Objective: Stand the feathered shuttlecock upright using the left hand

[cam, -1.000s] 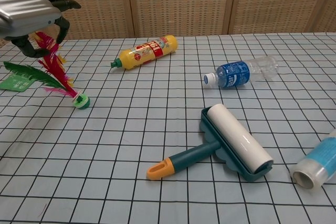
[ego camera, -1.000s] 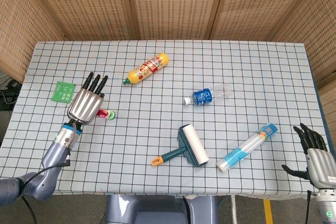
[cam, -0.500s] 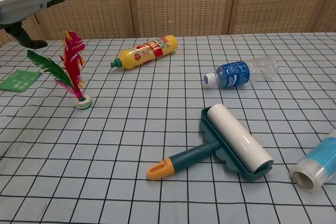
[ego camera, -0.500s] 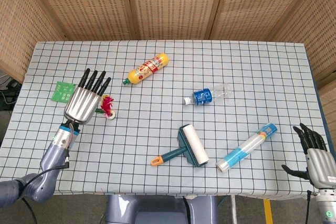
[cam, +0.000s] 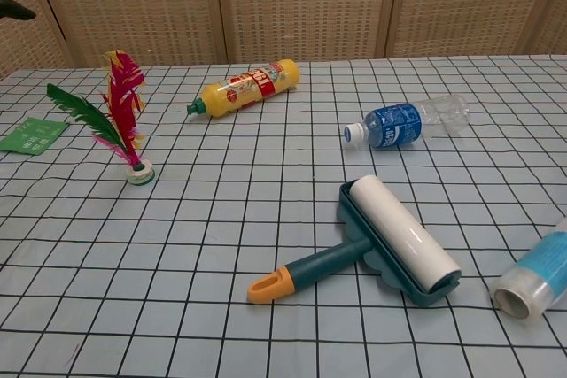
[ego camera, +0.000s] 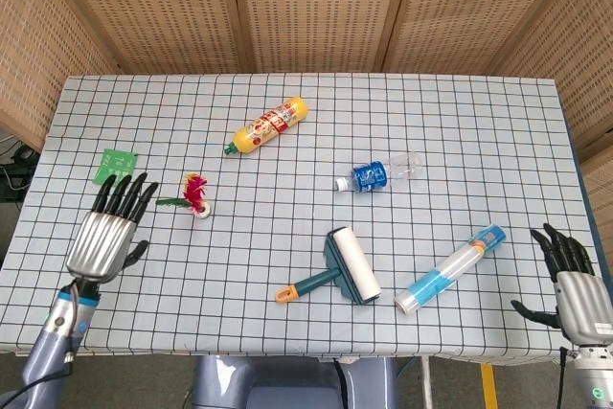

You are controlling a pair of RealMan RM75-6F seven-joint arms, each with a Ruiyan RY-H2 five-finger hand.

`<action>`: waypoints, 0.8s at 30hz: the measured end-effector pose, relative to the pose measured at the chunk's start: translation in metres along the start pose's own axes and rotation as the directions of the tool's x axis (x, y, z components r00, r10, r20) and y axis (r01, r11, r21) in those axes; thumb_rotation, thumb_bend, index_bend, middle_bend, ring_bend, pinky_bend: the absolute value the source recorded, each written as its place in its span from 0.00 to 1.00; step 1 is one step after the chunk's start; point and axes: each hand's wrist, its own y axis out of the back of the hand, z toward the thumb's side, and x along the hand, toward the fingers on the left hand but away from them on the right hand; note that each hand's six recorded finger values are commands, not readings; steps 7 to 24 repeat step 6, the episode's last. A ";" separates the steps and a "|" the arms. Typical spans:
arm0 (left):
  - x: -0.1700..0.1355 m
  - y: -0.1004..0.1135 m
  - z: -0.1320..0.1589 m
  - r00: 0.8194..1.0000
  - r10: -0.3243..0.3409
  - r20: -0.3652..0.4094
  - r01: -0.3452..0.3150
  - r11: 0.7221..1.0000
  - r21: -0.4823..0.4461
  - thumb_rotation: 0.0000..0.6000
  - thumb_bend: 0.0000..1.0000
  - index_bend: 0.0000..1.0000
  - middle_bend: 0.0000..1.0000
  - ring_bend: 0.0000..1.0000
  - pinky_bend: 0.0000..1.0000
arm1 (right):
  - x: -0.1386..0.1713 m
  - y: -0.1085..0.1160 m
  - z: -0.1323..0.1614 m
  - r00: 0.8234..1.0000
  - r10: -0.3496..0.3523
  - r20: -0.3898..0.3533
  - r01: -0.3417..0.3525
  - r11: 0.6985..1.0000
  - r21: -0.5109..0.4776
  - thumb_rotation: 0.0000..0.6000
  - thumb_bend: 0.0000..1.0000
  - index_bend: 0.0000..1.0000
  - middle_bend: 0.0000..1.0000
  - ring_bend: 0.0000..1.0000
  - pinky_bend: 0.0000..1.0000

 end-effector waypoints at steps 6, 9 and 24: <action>-0.057 -0.026 -0.038 0.994 -0.055 -0.092 0.049 0.997 -0.060 1.00 0.27 0.02 0.00 0.00 0.00 | 0.005 -0.002 0.008 1.000 0.001 -0.022 0.000 1.000 0.021 1.00 0.08 0.04 0.00 0.00 0.00; -0.057 -0.026 -0.038 0.994 -0.055 -0.092 0.049 0.997 -0.060 1.00 0.27 0.02 0.00 0.00 0.00 | 0.005 -0.002 0.008 1.000 0.001 -0.022 0.000 1.000 0.021 1.00 0.08 0.04 0.00 0.00 0.00; -0.057 -0.026 -0.038 0.994 -0.055 -0.092 0.049 0.997 -0.060 1.00 0.27 0.02 0.00 0.00 0.00 | 0.005 -0.002 0.008 1.000 0.001 -0.022 0.000 1.000 0.021 1.00 0.08 0.04 0.00 0.00 0.00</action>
